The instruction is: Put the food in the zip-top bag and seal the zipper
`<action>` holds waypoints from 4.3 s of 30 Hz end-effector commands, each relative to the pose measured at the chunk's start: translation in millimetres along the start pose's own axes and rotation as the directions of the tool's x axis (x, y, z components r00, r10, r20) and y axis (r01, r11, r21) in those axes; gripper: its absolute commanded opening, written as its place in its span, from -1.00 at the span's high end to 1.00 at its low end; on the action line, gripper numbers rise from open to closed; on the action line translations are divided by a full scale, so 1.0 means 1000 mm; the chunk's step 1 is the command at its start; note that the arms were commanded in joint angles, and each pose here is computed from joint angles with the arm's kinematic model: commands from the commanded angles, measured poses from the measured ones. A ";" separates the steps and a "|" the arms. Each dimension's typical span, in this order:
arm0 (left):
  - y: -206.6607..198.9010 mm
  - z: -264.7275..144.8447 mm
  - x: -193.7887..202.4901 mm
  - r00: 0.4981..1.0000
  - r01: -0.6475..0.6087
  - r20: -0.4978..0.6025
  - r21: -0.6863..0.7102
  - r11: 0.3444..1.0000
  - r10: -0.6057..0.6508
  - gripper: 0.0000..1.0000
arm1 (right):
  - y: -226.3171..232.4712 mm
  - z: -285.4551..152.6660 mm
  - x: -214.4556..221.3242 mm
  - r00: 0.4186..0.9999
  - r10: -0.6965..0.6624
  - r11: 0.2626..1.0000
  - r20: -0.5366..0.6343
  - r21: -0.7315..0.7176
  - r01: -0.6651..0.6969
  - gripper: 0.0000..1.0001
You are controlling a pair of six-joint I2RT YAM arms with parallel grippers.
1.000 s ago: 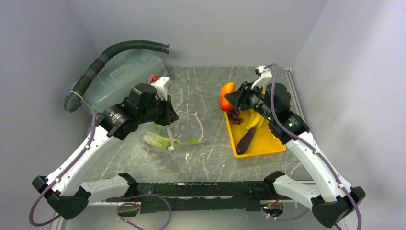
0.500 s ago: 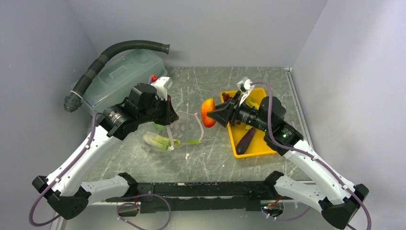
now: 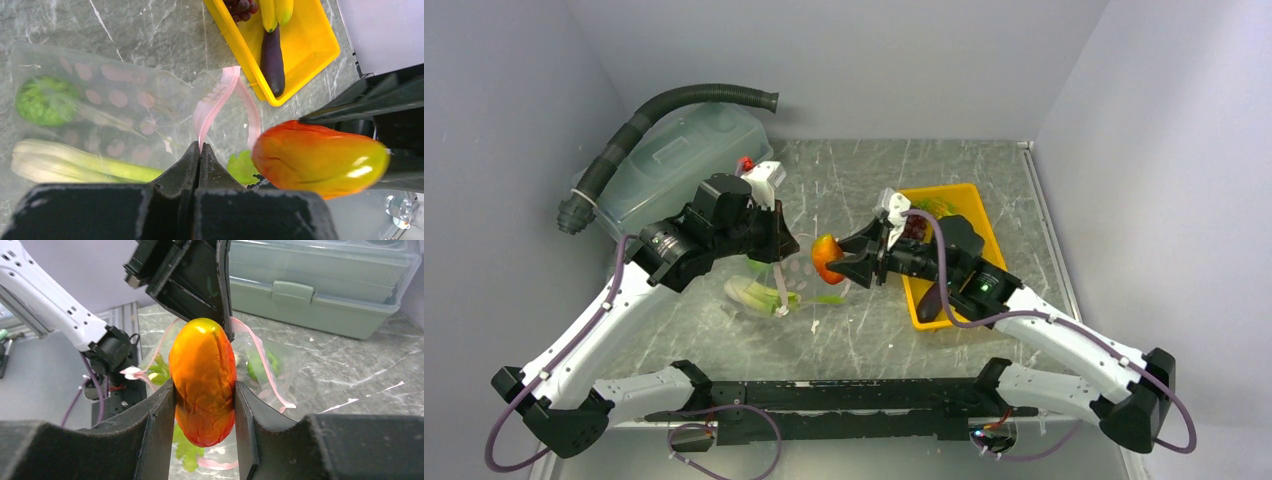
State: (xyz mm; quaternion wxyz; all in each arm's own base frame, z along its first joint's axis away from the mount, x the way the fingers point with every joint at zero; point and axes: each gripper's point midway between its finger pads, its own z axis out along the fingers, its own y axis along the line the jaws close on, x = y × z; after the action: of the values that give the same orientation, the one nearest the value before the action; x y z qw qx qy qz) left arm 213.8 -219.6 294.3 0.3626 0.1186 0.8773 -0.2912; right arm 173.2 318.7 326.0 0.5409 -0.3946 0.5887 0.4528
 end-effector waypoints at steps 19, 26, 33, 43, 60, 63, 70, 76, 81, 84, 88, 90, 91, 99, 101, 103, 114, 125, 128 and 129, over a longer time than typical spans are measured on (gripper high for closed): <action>-0.017 -0.006 -0.020 0.998 -0.005 0.062 0.060 0.998 0.001 1.00 | -0.023 0.040 0.053 0.979 -0.109 0.993 -0.173 0.025 0.115 0.05; -0.017 -0.005 -0.019 0.998 -0.007 0.058 0.060 0.998 0.004 1.00 | -0.028 0.037 0.040 0.981 -0.095 0.992 -0.170 0.071 0.108 -0.68; -0.017 -0.004 -0.019 0.998 -0.006 0.059 0.065 0.998 0.002 1.00 | -0.028 0.028 0.023 0.984 -0.098 0.988 -0.151 0.107 0.114 -0.99; -0.016 -0.003 -0.019 0.998 -0.010 0.059 0.059 0.998 0.006 1.00 | -0.056 -0.008 0.008 0.985 -0.011 0.933 -0.172 0.353 0.072 -0.99; -0.017 0.003 -0.015 0.999 -0.017 0.048 0.075 0.997 0.013 1.00 | -0.138 -0.145 0.044 0.918 0.367 0.396 -0.152 0.918 -0.007 -0.99; -0.017 0.003 -0.014 0.999 -0.017 0.045 0.078 0.997 0.013 1.00 | -0.155 -0.159 0.052 0.896 0.430 0.337 -0.107 0.940 -0.050 -0.99; -0.016 -0.002 -0.013 0.998 -0.024 0.051 0.076 0.997 0.020 1.00 | -0.205 -0.180 0.071 0.866 0.491 0.173 -0.093 0.985 0.008 -0.99; -0.015 -0.007 -0.011 0.998 -0.029 0.053 0.073 0.997 0.025 1.00 | -0.245 -0.179 0.075 0.864 0.498 0.136 -0.074 0.991 0.007 -0.91; -0.013 -0.011 -0.009 0.998 -0.032 0.056 0.069 0.997 0.029 1.00 | -0.276 -0.182 0.087 0.846 0.531 0.097 -0.051 0.995 0.000 -0.75; -0.012 -0.012 -0.009 0.998 -0.036 0.058 0.063 0.997 0.033 1.00 | -0.292 -0.181 0.094 0.833 0.549 0.087 -0.065 0.996 0.020 -0.67; -0.012 -0.014 -0.009 0.998 -0.039 0.061 0.063 0.997 0.035 1.00 | -0.312 -0.184 0.102 0.819 0.562 0.088 -0.117 0.993 0.082 -0.63; -0.011 -0.015 -0.009 0.997 -0.040 0.062 0.062 0.997 0.036 1.00 | -0.322 -0.179 0.107 0.806 0.571 0.121 -0.155 0.987 0.104 -0.62; -0.011 -0.014 -0.008 0.998 -0.041 0.059 0.063 0.997 0.037 1.00 | -0.326 -0.178 0.111 0.798 0.578 0.133 -0.170 0.985 0.113 -0.62; -0.011 -0.016 -0.006 0.998 -0.040 0.052 0.064 0.997 0.036 1.00 | -0.351 -0.159 0.125 0.721 0.623 0.290 -0.302 0.946 0.146 -0.49; -0.012 -0.016 -0.006 0.998 -0.039 0.050 0.065 0.997 0.036 1.00 | -0.356 -0.155 0.130 0.700 0.632 0.323 -0.332 0.934 0.151 -0.47; -0.012 -0.016 -0.005 0.998 -0.037 0.045 0.070 0.997 0.034 1.00 | -0.362 -0.155 0.140 0.666 0.650 0.349 -0.366 0.922 0.166 -0.44; -0.013 -0.017 -0.003 0.999 -0.039 0.041 0.075 0.996 0.036 1.00 | -0.372 -0.150 0.165 0.551 0.692 0.478 -0.467 0.868 0.136 -0.26; -0.012 -0.020 -0.003 0.998 -0.048 0.045 0.073 0.996 0.045 1.00 | -0.369 -0.149 0.190 0.495 0.717 0.515 -0.491 0.851 0.098 -0.24; -0.011 -0.022 -0.002 0.998 -0.050 0.045 0.069 0.996 0.047 1.00 | -0.371 -0.149 0.193 0.487 0.724 0.508 -0.488 0.855 0.101 -0.16; -0.011 -0.022 -0.002 0.998 -0.050 0.046 0.069 0.996 0.047 1.00 | -0.371 -0.149 0.194 0.485 0.727 0.506 -0.486 0.857 0.100 -0.14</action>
State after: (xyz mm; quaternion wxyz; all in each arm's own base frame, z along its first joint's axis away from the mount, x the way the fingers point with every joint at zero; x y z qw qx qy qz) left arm 202.9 -216.2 301.3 0.3692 0.1356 0.8678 -0.3038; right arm 457.8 78.3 84.8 0.1978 -0.1291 0.9717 0.0012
